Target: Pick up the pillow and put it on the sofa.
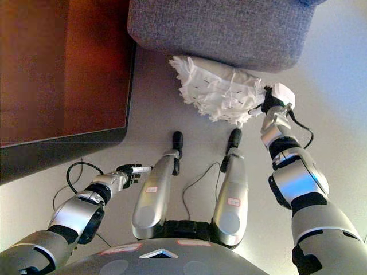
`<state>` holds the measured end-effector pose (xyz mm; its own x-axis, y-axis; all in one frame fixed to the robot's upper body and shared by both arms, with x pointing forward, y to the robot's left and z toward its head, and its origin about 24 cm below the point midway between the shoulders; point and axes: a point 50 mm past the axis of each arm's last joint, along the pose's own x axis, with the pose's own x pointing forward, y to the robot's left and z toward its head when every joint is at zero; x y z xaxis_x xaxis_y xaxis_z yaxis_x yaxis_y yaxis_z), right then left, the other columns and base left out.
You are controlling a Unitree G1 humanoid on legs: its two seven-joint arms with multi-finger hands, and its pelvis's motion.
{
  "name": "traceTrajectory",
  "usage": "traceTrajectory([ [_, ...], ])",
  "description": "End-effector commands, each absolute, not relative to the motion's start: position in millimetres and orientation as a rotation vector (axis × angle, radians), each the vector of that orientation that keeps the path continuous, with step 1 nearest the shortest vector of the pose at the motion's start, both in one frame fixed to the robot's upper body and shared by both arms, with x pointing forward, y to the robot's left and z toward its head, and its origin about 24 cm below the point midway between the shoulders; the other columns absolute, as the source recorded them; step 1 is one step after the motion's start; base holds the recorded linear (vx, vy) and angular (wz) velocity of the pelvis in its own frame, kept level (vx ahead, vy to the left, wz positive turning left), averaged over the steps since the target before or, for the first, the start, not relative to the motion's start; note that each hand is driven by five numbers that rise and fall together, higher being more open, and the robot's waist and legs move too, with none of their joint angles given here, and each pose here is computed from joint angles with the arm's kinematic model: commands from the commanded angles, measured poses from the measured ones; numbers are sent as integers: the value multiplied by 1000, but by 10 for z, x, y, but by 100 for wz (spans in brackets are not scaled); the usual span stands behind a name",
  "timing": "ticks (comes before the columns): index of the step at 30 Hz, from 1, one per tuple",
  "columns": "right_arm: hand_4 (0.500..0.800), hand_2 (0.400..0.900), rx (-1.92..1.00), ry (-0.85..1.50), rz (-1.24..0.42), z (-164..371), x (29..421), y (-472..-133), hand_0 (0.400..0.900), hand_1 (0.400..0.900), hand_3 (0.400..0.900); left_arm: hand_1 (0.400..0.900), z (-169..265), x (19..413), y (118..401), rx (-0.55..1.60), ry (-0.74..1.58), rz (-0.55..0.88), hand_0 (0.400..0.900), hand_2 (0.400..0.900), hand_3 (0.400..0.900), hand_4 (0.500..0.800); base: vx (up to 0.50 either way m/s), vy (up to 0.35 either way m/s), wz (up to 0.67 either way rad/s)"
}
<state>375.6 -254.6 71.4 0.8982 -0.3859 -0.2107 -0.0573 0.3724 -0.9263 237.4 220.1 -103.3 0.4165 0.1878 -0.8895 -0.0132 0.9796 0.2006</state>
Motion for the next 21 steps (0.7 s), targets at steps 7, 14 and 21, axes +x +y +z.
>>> traceTrajectory([
  [7, 800, 900, -1246, 388, -365, 1290, 3847, -2893, 900, 900, 900, 900, -1249, 1864, 2425, 90, 1325, 256, 900, 900, 900, 800, 12, 5, 1],
  [14, 800, 900, -1208, 373, -417, 1445, 3878, -2941, 900, 900, 900, 900, -1297, 1694, 2520, 75, 1377, 290, 900, 900, 900, 800, 34, -1, 4],
  [21, 800, 900, -1136, 382, -362, 1517, 3932, -2884, 900, 900, 900, 900, -1321, 1610, 2546, 40, 1400, 320, 900, 900, 900, 800, 11, -1, 3],
])
